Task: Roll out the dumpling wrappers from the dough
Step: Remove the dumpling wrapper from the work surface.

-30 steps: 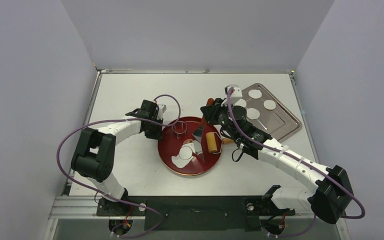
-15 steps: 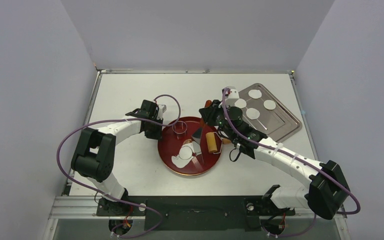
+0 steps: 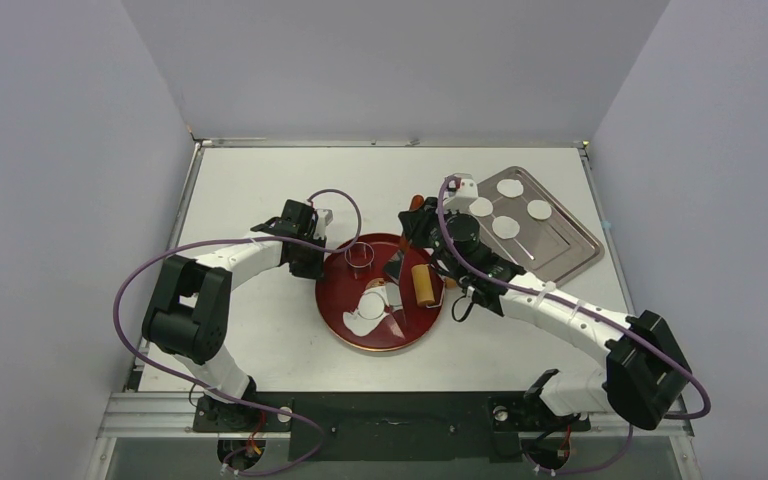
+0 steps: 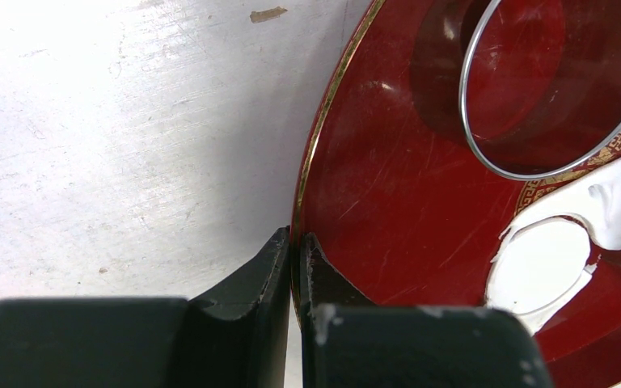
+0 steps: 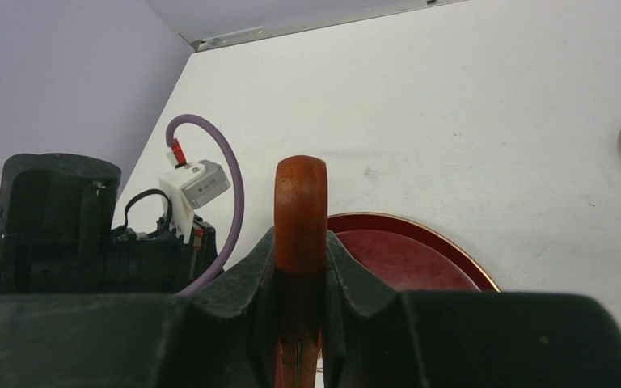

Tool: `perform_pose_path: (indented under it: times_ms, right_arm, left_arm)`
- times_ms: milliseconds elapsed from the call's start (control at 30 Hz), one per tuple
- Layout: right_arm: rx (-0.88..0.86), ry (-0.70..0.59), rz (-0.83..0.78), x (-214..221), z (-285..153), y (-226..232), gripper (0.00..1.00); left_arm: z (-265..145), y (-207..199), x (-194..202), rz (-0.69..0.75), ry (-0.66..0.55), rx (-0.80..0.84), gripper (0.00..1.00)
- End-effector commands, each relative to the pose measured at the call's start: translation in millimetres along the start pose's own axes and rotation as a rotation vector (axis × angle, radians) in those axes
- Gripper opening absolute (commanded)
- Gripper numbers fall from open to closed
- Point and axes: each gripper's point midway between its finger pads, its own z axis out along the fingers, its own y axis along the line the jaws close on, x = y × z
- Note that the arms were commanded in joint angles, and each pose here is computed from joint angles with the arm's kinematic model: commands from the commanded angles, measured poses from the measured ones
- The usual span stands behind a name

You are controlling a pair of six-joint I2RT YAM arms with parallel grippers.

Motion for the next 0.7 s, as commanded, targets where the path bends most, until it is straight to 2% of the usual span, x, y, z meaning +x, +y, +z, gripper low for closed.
perform_pose_path:
  times_ms: [0, 667]
  right_arm:
    - [-0.008, -0.101, 0.039, -28, 9, 9, 0.00]
    - [0.014, -0.162, 0.045, -50, 34, 12, 0.00]
  left_arm:
    - [-8, 0, -12, 0.035, -0.055, -0.002, 0.00]
    - [-9, 0, -12, 0.038, -0.058, -0.001, 0.00]
